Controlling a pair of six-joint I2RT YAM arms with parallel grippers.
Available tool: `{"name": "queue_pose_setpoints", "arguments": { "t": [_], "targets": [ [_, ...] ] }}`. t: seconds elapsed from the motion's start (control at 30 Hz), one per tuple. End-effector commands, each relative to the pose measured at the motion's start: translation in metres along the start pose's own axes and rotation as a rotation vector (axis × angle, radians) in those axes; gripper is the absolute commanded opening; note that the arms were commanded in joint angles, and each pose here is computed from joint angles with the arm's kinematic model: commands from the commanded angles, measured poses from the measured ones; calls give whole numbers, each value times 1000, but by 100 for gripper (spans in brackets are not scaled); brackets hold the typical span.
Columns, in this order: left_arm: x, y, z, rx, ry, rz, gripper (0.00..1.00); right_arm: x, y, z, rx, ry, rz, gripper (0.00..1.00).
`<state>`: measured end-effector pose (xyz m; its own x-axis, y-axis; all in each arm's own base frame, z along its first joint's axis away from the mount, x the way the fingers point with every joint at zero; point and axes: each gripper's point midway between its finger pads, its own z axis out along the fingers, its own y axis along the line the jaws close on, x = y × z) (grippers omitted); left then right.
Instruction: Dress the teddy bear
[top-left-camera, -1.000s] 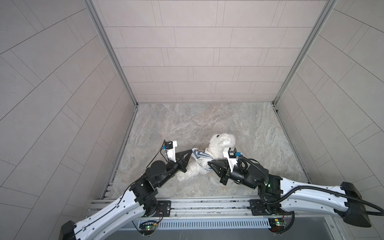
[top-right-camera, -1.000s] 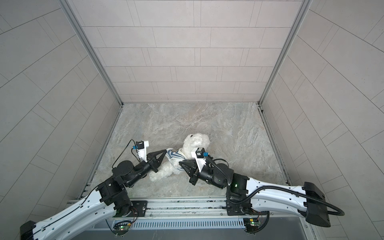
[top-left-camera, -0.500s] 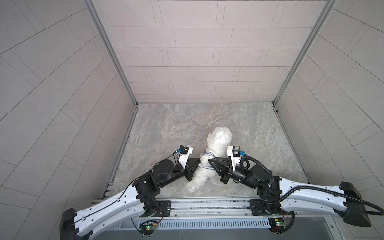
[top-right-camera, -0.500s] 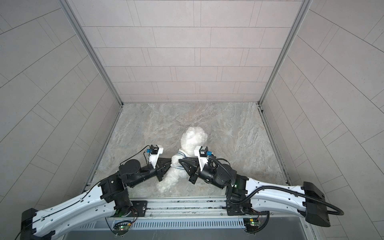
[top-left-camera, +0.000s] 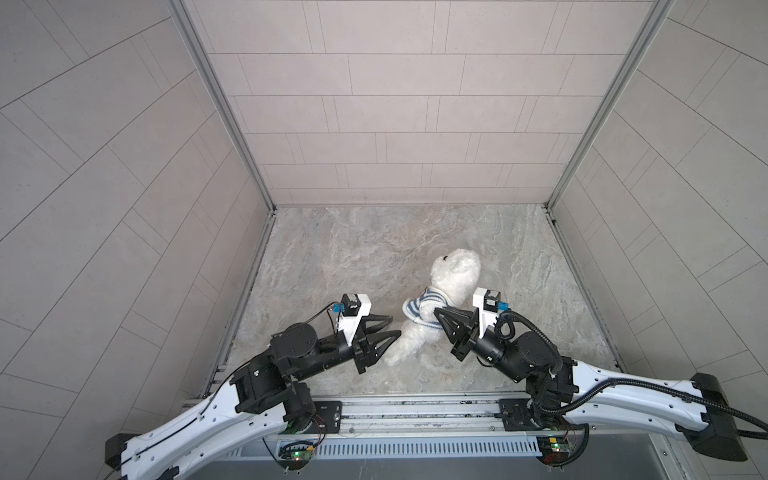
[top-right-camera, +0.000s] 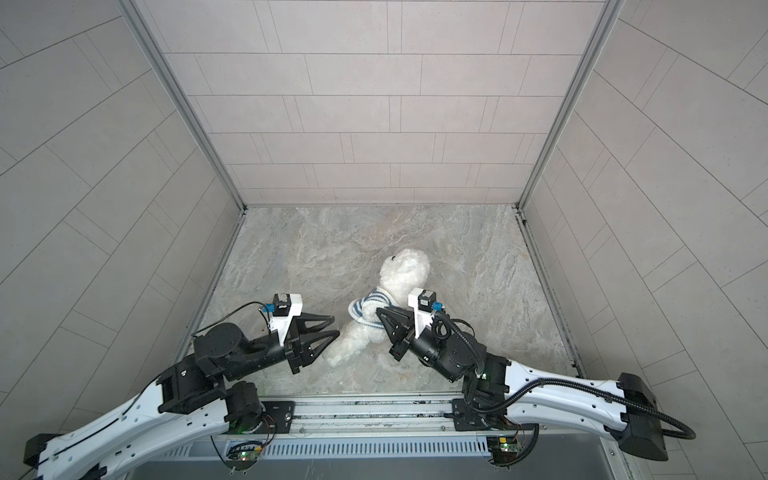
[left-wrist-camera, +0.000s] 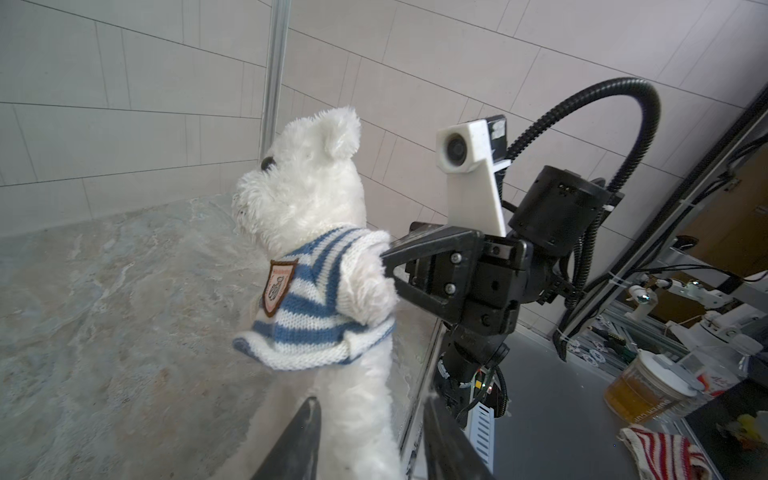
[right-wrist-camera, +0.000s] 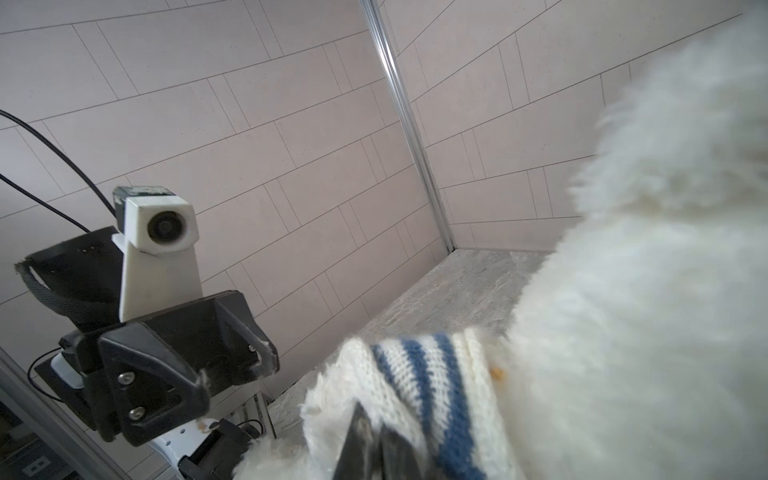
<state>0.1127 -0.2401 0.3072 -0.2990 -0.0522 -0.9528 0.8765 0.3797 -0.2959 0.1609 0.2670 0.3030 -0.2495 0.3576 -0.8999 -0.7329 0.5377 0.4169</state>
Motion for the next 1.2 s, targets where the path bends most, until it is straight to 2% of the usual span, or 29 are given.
{"name": "queue_pose_setpoints", "arguments": {
  "t": [0.0, 0.33, 0.57, 0.7, 0.83, 1.17],
  "targets": [
    [-18, -16, 9, 75, -31, 15, 46, -11, -2, -1, 20, -36, -2, 0],
    [-17, 1, 51, 3, -17, -25, 40, -5, -8, 5, 59, -27, 5, 0],
    [-10, 5, 71, -27, 44, -27, 27, -5, -10, 6, 73, -27, 4, 0],
    [-6, 15, 75, -80, 70, -23, 28, -5, -10, 6, 74, -29, 5, 0],
    [-1, 22, 79, -116, 83, -15, 36, -4, -10, 5, 70, -28, 5, 0],
    [8, 30, 85, -141, 95, -2, 31, -3, -10, 5, 65, -30, 20, 0]
  ]
}}
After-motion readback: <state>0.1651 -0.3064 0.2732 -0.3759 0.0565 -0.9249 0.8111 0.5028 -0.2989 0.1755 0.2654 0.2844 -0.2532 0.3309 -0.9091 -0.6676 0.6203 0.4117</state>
